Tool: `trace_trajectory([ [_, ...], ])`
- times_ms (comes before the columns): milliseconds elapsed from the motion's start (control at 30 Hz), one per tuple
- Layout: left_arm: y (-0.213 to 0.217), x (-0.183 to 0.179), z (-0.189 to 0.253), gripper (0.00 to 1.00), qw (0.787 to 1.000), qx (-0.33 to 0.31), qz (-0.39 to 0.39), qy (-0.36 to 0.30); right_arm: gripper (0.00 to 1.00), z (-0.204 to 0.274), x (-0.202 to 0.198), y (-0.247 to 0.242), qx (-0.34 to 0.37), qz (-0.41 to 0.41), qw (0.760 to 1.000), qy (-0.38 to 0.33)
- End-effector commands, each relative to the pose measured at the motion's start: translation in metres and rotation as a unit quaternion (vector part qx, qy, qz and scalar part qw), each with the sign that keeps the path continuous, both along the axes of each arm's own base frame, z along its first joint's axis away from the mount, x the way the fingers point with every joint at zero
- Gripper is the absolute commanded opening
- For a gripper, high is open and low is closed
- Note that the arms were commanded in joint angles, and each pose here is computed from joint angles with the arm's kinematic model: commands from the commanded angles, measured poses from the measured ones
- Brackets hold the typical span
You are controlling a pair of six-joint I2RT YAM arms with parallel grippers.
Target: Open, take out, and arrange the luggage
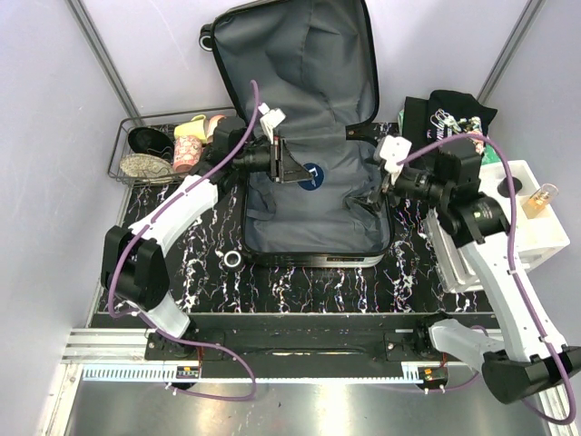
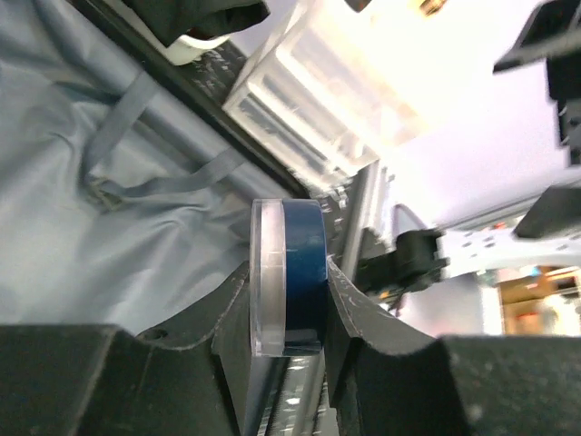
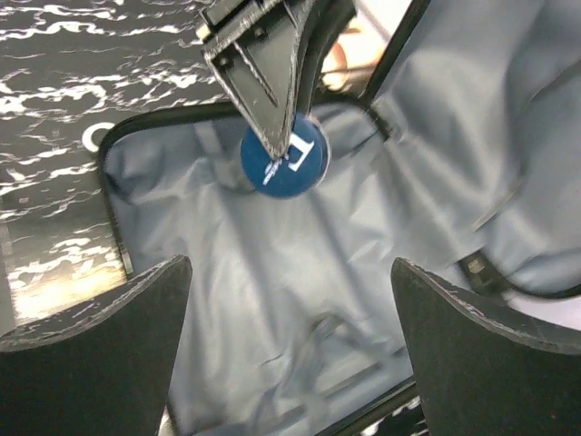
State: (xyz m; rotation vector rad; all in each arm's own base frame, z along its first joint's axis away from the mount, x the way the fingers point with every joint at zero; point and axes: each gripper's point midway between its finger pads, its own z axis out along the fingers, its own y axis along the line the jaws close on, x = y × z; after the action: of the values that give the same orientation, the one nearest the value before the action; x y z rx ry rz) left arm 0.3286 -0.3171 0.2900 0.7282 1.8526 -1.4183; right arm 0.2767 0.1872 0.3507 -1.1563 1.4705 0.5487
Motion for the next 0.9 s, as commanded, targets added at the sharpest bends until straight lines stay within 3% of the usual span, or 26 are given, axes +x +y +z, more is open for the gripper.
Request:
trace_trajectory([
  [0, -0.011, -0.015, 0.069, 0.0, 0.992, -0.105, -0.016, 0.063, 1.0, 0.028, 0.023, 0.024, 0.005, 0.002, 0.987, -0.162],
  [133, -0.015, -0.024, 0.074, 0.0, 0.99, -0.118, -0.032, 0.069, 1.0, 0.024, 0.017, 0.047, 0.003, 0.035, 0.979, -0.201],
  [733, -0.016, -0.033, 0.072, 0.0, 0.99, -0.115, -0.045, 0.064, 1.0, 0.015, 0.037, 0.078, -0.017, 0.046, 0.977, -0.208],
  [867, -0.015, -0.034, 0.072, 0.0, 0.99, -0.116, -0.042, 0.063, 0.95, 0.01, 0.038, 0.083, -0.029, 0.053, 0.975, -0.212],
])
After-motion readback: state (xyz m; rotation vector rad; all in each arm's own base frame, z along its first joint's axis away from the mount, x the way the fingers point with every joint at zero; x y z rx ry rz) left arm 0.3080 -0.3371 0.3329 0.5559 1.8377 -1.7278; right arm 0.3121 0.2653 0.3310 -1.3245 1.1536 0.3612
